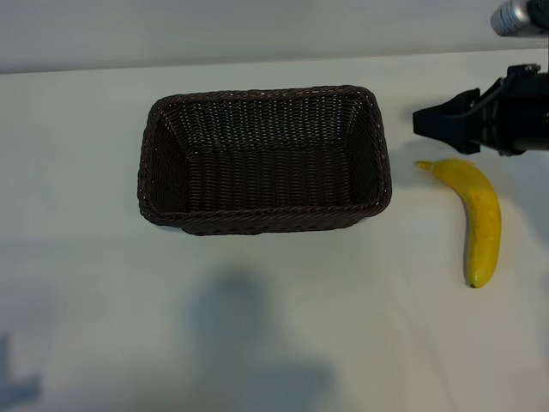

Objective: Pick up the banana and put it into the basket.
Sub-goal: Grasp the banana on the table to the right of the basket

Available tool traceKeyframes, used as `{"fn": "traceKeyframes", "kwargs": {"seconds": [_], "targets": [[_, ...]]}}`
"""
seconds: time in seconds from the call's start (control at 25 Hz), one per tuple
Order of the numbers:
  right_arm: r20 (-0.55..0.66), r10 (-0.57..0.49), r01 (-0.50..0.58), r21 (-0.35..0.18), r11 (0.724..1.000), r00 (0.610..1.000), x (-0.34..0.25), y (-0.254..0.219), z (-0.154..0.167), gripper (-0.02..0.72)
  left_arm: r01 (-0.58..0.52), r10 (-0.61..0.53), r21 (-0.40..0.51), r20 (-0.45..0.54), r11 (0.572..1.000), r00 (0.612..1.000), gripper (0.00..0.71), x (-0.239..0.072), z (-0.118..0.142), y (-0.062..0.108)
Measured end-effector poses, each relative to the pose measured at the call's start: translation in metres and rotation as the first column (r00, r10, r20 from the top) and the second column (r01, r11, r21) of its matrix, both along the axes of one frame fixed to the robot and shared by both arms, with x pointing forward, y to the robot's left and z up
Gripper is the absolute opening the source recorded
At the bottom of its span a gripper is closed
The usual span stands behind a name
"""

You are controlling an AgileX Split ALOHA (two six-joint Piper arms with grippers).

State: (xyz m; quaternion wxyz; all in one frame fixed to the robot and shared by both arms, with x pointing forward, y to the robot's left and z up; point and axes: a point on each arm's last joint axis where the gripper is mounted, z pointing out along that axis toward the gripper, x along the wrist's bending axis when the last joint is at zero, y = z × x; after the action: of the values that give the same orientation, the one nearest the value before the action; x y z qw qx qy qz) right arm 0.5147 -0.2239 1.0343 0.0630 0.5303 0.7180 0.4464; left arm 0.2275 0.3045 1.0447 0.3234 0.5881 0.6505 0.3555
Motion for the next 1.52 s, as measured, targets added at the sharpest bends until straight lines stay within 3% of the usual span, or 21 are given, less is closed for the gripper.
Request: {"fn": "traceKeyframes", "kwargs": {"seconds": [0.2, 0.44, 0.64, 0.88, 1.52], "targets": [[-0.046, -0.063, 0.057, -0.126, 0.99, 0.997, 0.006, -0.009, 0.007, 0.51, 0.0, 0.0, 0.0, 0.0, 1.0, 1.0, 0.578, 0.0, 0.0, 0.0], [-0.114, -0.183, 0.142, -0.296, 0.945, 0.977, 0.009, -0.025, -0.009, 0.51, 0.0, 0.0, 0.0, 0.0, 1.0, 1.0, 0.578, 0.0, 0.0, 0.0], [-0.175, -0.236, 0.154, -0.385, 0.91, 0.956, 0.017, -0.032, -0.031, 0.522, 0.0, 0.0, -0.001, 0.0, 1.0, 1.0, 0.578, 0.0, 0.0, 0.0], [-0.263, -0.248, 0.124, -0.411, 0.903, 0.932, 0.025, -0.032, -0.059, 0.589, 0.0, 0.0, -0.001, 0.0, 1.0, 1.0, 0.578, 0.0, 0.0, 0.0], [-0.383, -0.257, 0.08, -0.421, 0.904, 0.887, 0.032, -0.03, -0.097, 0.592, 0.0, 0.0, -0.001, -0.001, 1.0, 1.0, 0.578, 0.0, 0.0, 0.0]]}}
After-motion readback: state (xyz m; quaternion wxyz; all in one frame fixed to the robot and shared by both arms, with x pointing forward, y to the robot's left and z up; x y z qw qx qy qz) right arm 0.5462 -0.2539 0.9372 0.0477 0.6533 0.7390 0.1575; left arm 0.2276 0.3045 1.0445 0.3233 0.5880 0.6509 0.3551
